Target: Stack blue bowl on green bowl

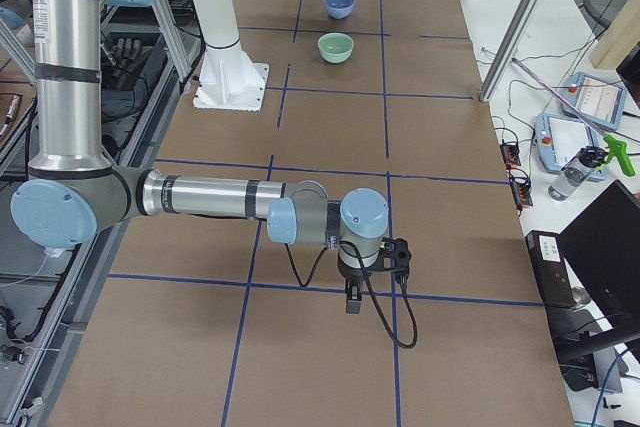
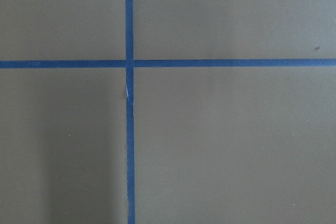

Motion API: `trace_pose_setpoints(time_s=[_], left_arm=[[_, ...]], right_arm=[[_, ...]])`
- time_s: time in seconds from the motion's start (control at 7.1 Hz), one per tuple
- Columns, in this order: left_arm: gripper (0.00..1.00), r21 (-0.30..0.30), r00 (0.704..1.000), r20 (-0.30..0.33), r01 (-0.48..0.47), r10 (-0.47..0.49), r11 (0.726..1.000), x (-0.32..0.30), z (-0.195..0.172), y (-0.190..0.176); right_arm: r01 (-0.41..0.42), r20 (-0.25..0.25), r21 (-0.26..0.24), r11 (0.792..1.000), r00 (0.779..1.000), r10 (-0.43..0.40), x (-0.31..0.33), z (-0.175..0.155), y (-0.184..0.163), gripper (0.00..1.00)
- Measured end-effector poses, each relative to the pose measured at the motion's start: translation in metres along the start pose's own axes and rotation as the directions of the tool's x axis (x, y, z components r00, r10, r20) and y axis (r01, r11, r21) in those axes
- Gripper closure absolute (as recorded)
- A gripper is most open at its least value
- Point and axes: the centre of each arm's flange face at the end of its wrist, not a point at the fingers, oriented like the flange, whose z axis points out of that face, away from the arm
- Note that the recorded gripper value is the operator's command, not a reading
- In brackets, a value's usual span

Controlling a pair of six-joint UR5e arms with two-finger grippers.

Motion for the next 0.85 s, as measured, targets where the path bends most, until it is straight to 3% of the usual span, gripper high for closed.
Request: trace_pose_setpoints(time_s=[0.42, 0.85], left_arm=[[0.00, 0.001, 1.000, -0.003, 0.003, -0.003, 1.000, 0.001, 0.000, 0.000], [0.00, 0.009, 0.998, -0.005, 0.070, -0.070, 0.998, 0.018, -0.003, -0.019]], right_arm=[[0.000, 0.000, 0.000, 1.000, 1.000, 0.000, 0.000, 0.000, 0.000, 0.00], [0.000, 0.001, 0.000, 1.000, 1.000, 0.000, 0.000, 0.000, 0.000, 0.00]])
